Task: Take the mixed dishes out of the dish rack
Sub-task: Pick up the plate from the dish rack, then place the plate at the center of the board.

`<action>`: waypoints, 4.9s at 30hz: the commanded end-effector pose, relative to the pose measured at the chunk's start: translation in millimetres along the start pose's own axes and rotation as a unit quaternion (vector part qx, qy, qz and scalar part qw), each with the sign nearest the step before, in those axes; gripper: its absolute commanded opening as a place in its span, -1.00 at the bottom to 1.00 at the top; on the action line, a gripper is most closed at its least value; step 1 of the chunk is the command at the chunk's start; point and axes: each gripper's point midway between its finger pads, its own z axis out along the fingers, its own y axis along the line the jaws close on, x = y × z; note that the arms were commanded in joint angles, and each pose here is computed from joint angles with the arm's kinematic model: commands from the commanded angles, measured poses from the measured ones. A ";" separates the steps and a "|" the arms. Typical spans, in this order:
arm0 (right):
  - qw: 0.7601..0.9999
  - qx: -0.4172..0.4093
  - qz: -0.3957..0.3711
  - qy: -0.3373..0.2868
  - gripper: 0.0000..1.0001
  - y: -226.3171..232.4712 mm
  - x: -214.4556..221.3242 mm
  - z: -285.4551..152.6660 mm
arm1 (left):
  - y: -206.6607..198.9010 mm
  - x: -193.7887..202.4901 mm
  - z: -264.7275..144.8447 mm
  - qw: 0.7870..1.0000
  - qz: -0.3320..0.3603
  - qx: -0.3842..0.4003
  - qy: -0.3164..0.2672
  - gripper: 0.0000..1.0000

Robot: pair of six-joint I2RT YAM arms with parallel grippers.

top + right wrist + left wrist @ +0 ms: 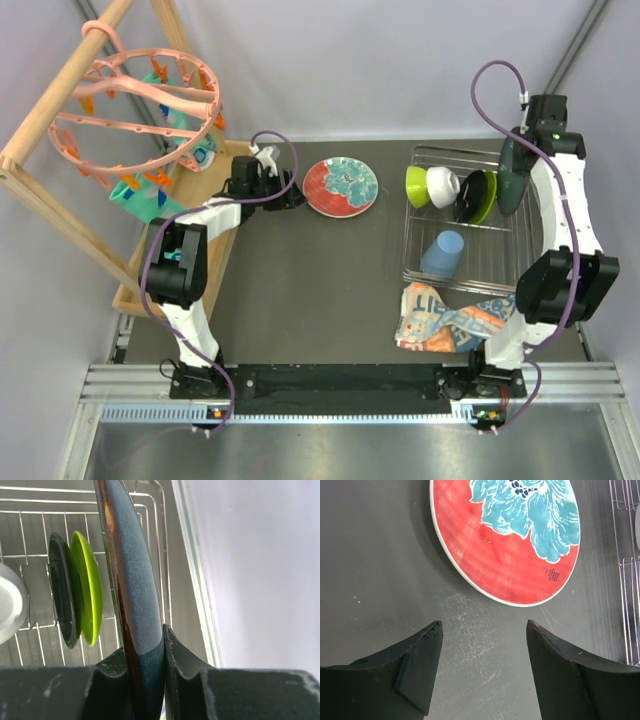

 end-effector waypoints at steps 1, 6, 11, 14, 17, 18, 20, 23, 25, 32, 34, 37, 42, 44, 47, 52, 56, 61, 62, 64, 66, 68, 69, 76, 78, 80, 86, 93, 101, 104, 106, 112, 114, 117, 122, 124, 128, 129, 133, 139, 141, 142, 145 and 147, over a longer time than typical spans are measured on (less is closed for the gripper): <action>0.987 0.035 0.036 -0.151 -1.00 -37.4 -73.0 -82.5 | -19.8 -23.2 -12.4 0.997 0.050 0.036 -0.035 0.44; 0.983 0.034 0.029 -0.179 -1.00 -46.9 -82.4 -115.3 | -54.4 -35.0 -31.4 0.988 0.104 0.107 -0.035 0.45; 0.977 0.009 0.012 -0.213 -1.00 -47.0 -89.8 -148.1 | -94.3 -39.9 -50.6 0.967 0.152 0.205 -0.014 0.46; 0.967 -0.032 -0.015 -0.251 -1.00 -37.1 -94.0 -171.8 | -115.3 -40.9 -65.6 0.951 0.185 0.247 -0.013 0.46; 0.954 -0.081 -0.046 -0.286 -1.00 -22.1 -94.1 -195.7 | -135.3 -41.6 -77.2 0.935 0.214 0.281 -0.019 0.45; 0.949 -0.096 -0.054 -0.295 -1.00 -17.6 -93.8 -202.1 | -144.2 -45.7 -83.5 0.930 0.224 0.289 -0.025 0.45; 0.937 -0.143 -0.066 -0.312 -1.00 -2.1 -92.5 -217.3 | -161.4 -45.4 -89.0 0.922 0.235 0.306 -0.027 0.44; 0.919 -0.220 -0.074 -0.318 -1.00 23.7 -85.6 -231.7 | -190.6 -50.1 -97.6 0.912 0.258 0.316 -0.045 0.43; 0.901 -0.279 -0.075 -0.324 -1.00 43.4 -81.9 -243.4 | -213.1 -45.6 -104.0 0.904 0.268 0.329 -0.047 0.43; 0.849 -0.409 -0.105 -0.317 -1.00 90.8 -54.7 -262.4 | -275.2 -45.8 -119.2 0.876 0.304 0.367 -0.077 0.49; 0.840 -0.423 -0.124 -0.317 -1.00 102.6 -46.4 -268.7 | -287.4 -46.9 -121.4 0.871 0.312 0.371 -0.075 0.50; 0.837 -0.432 -0.143 -0.304 -1.00 116.2 -30.5 -265.3 | -291.6 -43.7 -118.9 0.874 0.313 0.366 -0.066 0.61; 0.817 -0.466 -0.176 -0.291 -1.00 148.9 -9.1 -274.1 | -291.9 -39.6 -112.6 0.873 0.322 0.361 -0.062 0.66; 0.814 -0.473 -0.182 -0.285 -1.00 154.6 -4.8 -274.3 | -291.8 -37.8 -111.6 0.875 0.322 0.358 -0.059 0.68; 0.805 -0.488 -0.191 -0.278 -1.00 163.7 2.5 -279.5 | -290.3 -37.8 -109.4 0.871 0.338 0.353 -0.061 0.75; 0.792 -0.510 -0.205 -0.267 -1.00 179.4 14.2 -286.0 | -298.1 -30.3 -115.0 0.854 0.345 0.386 -0.050 0.78; 0.785 -0.520 -0.213 -0.261 -1.00 187.9 21.3 -286.9 | -306.1 -18.7 -116.2 0.844 0.343 0.411 -0.035 0.79; 0.776 -0.533 -0.215 -0.259 -1.00 192.4 25.3 -290.0 | -317.1 -3.7 -118.1 0.830 0.342 0.440 -0.017 0.80; 0.774 -0.536 -0.216 -0.258 -1.00 193.2 26.1 -290.6 | -316.6 0.2 -116.8 0.829 0.339 0.444 -0.010 0.80; 0.770 -0.541 -0.216 -0.259 -1.00 194.8 27.3 -292.6 | -322.4 8.0 -121.2 0.819 0.336 0.465 0.001 0.79; 0.766 -0.547 -0.217 -0.258 -1.00 196.7 29.2 -295.1 | -324.6 12.0 -119.8 0.815 0.334 0.473 0.007 0.77; 0.764 -0.551 -0.218 -0.254 -1.00 199.1 31.1 -294.6 | -327.9 15.1 -120.0 0.812 0.332 0.480 0.012 0.75; 0.763 -0.553 -0.219 -0.254 -1.00 199.5 32.2 -295.3 | -330.5 15.2 -120.2 0.811 0.331 0.483 0.013 0.72; 0.758 -0.560 -0.219 -0.253 -1.00 200.9 34.6 -297.5 | -336.5 15.7 -117.9 0.809 0.313 0.497 0.025 0.36; 0.758 -0.560 -0.220 -0.253 -1.00 200.8 34.8 -297.3 | -337.0 17.8 -116.4 0.807 0.309 0.502 0.030 0.22; 0.757 -0.561 -0.221 -0.253 -1.00 200.8 35.3 -297.8 | -337.2 18.7 -116.9 0.805 0.309 0.505 0.031 0.01; 0.756 -0.562 -0.225 -0.248 -1.00 202.9 39.6 -294.3 | -338.4 21.2 -121.6 0.798 0.308 0.516 0.035 -0.60; 0.760 -0.555 -0.228 -0.250 -1.00 201.0 41.7 -291.3 | -338.3 25.1 -127.8 0.791 0.311 0.526 0.037 -0.98; 0.764 -0.545 -0.236 -0.253 -0.52 197.8 45.0 -288.2 | -329.0 25.4 -135.6 0.797 0.300 0.523 0.036 -1.00; 0.767 -0.540 -0.236 -0.252 0.07 196.9 44.7 -286.3 | -324.0 13.1 -136.7 0.804 0.291 0.518 0.012 -1.00; 0.769 -0.538 -0.236 -0.251 0.35 196.9 44.7 -284.6 | -318.2 9.5 -134.2 0.812 0.285 0.509 0.002 -1.00; 0.779 -0.524 -0.232 -0.255 0.56 194.0 40.5 -281.0 | -297.4 -4.7 -122.7 0.842 0.273 0.464 -0.023 -1.00; 0.784 -0.518 -0.231 -0.253 0.56 193.1 40.9 -278.3 | -289.0 -16.5 -119.9 0.854 0.261 0.448 -0.039 -1.00; 0.787 -0.513 -0.230 -0.255 0.57 192.4 40.5 -276.1 | -270.3 -43.0 -111.8 0.884 0.206 0.414 -0.072 -1.00; 0.792 -0.507 -0.228 -0.253 0.57 192.1 41.9 -271.5 | -230.9 -80.9 -90.5 0.925 0.103 0.352 -0.102 -1.00; 0.792 -0.507 -0.228 -0.253 0.57 191.9 42.3 -271.5 | -219.4 -91.0 -79.6 0.933 0.074 0.335 -0.107 -1.00; 0.795 -0.502 -0.229 -0.252 0.57 190.1 43.3 -270.7 | -182.2 -107.7 -50.5 0.948 0.002 0.298 -0.112 -1.00; 0.796 -0.500 -0.230 -0.253 0.57 189.8 43.1 -270.2 | -178.4 -114.6 -47.2 0.948 -0.008 0.295 -0.118 -1.00; 0.804 -0.487 -0.231 -0.252 0.57 187.0 42.0 -265.5 | -156.5 -119.7 -23.8 0.952 -0.064 0.279 -0.111 -1.00; 0.814 -0.469 -0.234 -0.251 0.57 181.3 40.2 -261.7 | -132.1 -125.1 11.6 0.954 -0.100 0.265 -0.099 -1.00; 0.816 -0.466 -0.235 -0.249 0.57 180.9 41.8 -258.7 | -127.5 -127.9 21.9 0.953 -0.115 0.264 -0.097 -1.00; 0.817 -0.464 -0.235 -0.249 0.57 180.8 41.6 -257.9 | -123.8 -128.6 26.2 0.952 -0.120 0.263 -0.096 -1.00; 0.817 -0.464 -0.236 -0.247 0.57 181.7 42.9 -255.7 | -114.7 -127.4 41.0 0.953 -0.135 0.256 -0.089 -1.00; 0.818 -0.464 -0.236 -0.246 0.57 181.5 43.1 -254.9 | -107.2 -125.0 50.3 0.954 -0.144 0.247 -0.084 -1.00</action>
